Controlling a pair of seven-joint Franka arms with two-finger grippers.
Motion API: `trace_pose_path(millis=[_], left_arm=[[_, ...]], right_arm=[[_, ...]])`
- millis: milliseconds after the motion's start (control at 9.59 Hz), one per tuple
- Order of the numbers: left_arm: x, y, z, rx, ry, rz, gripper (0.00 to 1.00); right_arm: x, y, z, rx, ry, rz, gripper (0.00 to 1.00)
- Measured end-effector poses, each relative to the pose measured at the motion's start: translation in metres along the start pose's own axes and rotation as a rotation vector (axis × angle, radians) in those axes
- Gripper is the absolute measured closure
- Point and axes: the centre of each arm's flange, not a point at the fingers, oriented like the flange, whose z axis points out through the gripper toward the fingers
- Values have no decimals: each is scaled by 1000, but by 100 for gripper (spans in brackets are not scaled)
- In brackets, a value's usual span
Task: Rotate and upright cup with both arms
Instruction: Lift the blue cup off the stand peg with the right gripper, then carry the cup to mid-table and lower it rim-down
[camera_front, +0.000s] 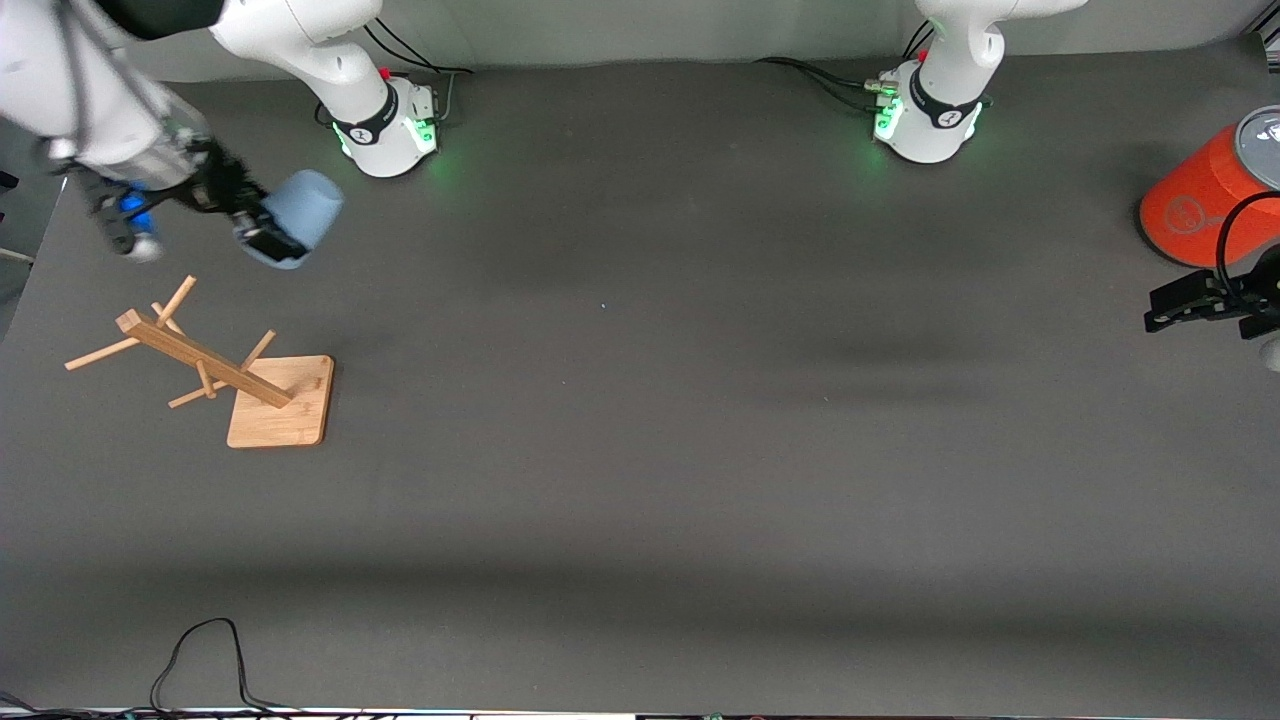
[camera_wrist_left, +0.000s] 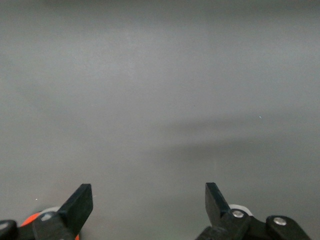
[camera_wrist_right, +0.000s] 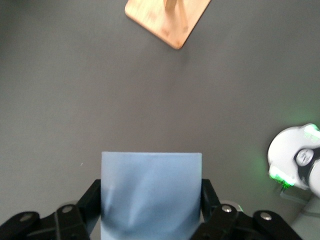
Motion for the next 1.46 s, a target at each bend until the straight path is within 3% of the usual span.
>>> trace_pose_path(millis=[417,834,1147,1460], left_arm=[[0,-2,0,0,-1,3,0],[2,3,3,-2,-5,18,0],[3,7,5,-3,-9,24,0],[6,7,10,-5,-18,26,0]], right_arm=[[-151,-93,30,-5,7,210,19],[-291,-192,131,24,77,437,19],[-349,-223,219,26,125,519,19],[-372,-242,300,24,167,595,19]])
